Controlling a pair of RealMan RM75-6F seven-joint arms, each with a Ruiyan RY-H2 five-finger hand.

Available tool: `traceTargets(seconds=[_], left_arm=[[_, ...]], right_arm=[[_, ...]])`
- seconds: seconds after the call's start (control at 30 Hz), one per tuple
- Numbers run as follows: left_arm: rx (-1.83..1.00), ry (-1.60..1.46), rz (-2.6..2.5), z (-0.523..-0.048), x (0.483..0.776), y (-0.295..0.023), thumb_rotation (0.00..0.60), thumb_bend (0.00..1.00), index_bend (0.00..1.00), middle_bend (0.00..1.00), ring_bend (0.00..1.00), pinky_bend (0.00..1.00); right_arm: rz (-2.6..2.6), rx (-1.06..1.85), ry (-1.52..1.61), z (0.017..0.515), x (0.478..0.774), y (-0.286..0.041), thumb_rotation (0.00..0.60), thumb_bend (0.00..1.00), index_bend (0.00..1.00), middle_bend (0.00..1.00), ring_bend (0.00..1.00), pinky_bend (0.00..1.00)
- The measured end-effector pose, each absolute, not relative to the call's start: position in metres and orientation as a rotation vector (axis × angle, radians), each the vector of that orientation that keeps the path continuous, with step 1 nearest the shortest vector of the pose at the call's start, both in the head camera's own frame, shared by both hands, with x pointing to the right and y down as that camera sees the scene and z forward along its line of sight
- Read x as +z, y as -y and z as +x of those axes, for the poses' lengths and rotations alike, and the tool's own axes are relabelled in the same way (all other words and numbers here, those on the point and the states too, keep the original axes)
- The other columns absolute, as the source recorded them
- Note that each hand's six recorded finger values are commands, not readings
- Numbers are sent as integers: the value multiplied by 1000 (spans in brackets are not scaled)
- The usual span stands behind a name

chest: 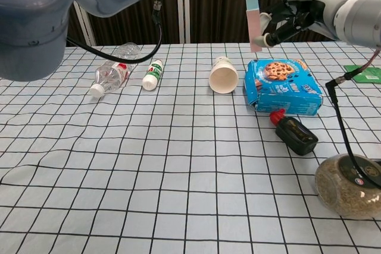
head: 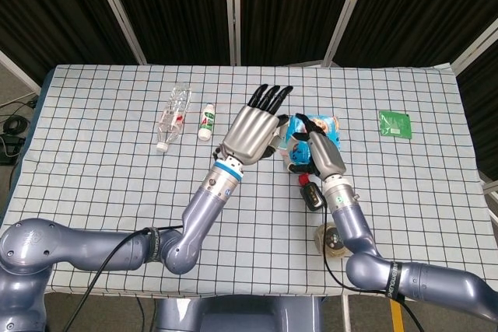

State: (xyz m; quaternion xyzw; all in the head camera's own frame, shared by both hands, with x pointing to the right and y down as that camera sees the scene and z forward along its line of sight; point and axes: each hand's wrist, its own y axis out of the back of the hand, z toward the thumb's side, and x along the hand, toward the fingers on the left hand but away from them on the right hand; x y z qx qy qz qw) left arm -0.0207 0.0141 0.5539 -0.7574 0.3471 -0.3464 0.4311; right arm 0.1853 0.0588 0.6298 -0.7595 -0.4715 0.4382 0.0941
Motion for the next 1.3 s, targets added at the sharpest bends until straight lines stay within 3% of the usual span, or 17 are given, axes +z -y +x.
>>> traceTargets(seconds=[0.27, 0.47, 0.57, 0.6, 0.63, 0.67, 0.7, 0.73, 0.77, 1.1, 1.3], left_arm=[[-858, -911, -1864, -38, 540, -4, 600, 628, 887, 0, 0, 0], [-917, -926, -1846, -71, 543, 1, 600, 628, 887, 0, 0, 0], [-971, -908, -1854, -92, 553, -3, 600, 606, 863, 0, 0, 0], [-995, -894, -1861, -100, 558, -6, 600, 565, 819, 0, 0, 0], [-1014, -878, -1869, -106, 562, -9, 600, 449, 691, 0, 0, 0], [-1033, -860, -1877, -112, 565, -12, 600, 264, 430, 0, 0, 0], [-1049, -840, -1886, -117, 568, -15, 600, 144, 258, 0, 0, 0], [-1077, -811, -1900, -124, 572, -19, 600, 10, 53, 0, 0, 0], [-1103, -793, -1906, -131, 575, -22, 600, 0, 0, 0, 0, 0], [-1164, -794, -1838, -197, 578, -40, 600, 0, 0, 0, 0, 0], [-1213, -854, -1745, -271, 565, -65, 600, 0, 0, 0, 0, 0]], right_arm=[[-2193, 1439, 1279, 208, 659, -80, 600, 415, 797, 38, 0, 0], [-2164, 1442, 1230, 214, 662, -88, 600, 413, 792, 38, 0, 0], [-2157, 1437, 1225, 216, 660, -90, 600, 350, 647, 24, 0, 0], [-2157, 1434, 1222, 216, 660, -90, 600, 242, 499, 13, 0, 0], [-2157, 1431, 1217, 217, 659, -90, 600, 124, 324, 3, 0, 0], [-2155, 1429, 1208, 217, 659, -92, 600, 56, 219, 0, 0, 0], [-2153, 1427, 1200, 218, 658, -92, 600, 3, 103, 0, 0, 0], [-2152, 1425, 1193, 218, 657, -93, 600, 0, 39, 0, 0, 0], [-2150, 1421, 1186, 219, 656, -94, 600, 0, 21, 0, 0, 0], [-2056, 1348, 1148, 242, 639, -95, 600, 0, 6, 0, 0, 0], [-1938, 1229, 1069, 277, 617, -99, 600, 0, 26, 0, 0, 0]])
